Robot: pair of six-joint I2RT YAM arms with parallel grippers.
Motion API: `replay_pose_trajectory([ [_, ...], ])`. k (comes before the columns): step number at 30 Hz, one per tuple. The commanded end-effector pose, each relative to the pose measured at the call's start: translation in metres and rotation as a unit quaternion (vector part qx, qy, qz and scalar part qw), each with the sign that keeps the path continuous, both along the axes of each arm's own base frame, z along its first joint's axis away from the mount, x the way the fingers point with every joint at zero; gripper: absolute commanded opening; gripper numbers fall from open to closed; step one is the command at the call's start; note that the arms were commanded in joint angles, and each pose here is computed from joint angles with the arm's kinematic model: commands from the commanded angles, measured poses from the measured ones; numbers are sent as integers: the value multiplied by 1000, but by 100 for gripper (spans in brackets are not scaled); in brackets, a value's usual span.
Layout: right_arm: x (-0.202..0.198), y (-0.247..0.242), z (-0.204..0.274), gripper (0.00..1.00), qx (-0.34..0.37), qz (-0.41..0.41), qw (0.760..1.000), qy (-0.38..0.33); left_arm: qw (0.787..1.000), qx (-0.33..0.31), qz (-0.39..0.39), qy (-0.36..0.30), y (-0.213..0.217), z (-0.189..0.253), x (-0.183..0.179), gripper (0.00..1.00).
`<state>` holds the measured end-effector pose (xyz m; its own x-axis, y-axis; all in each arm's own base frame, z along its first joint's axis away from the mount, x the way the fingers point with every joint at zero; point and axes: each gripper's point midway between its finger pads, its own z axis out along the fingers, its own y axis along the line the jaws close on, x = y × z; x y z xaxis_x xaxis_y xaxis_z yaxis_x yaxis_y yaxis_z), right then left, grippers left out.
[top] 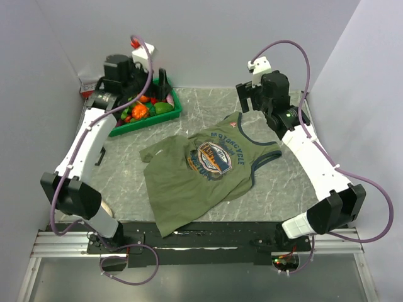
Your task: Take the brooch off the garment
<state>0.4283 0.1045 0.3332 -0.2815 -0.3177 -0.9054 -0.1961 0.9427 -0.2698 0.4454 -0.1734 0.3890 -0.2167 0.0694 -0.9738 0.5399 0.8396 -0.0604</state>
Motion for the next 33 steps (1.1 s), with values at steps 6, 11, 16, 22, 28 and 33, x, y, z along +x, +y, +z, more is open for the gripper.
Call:
replay_pose_trajectory([
  [6, -11, -13, -17, 100, 107, 121, 980, 112, 989, 116, 7, 94, 25, -107, -12, 98],
  [11, -2, -59, -75, 100, 43, 67, 984, 162, 979, 158, 0, 127, 34, -145, -22, 93],
  [16, -16, -94, -138, 100, 28, 30, 969, 244, 968, 178, -46, 170, 31, -189, -41, 89],
  [22, -36, -113, -198, 93, 7, 17, 942, 334, 944, 208, -57, 248, 38, -254, -52, 84],
  [28, -39, -122, -222, 95, -19, 11, 932, 363, 908, 275, 3, 315, 71, -304, -48, 79],
  [33, -41, -131, -249, 95, -49, 16, 914, 402, 885, 328, 64, 325, 100, -324, -40, 80],
])
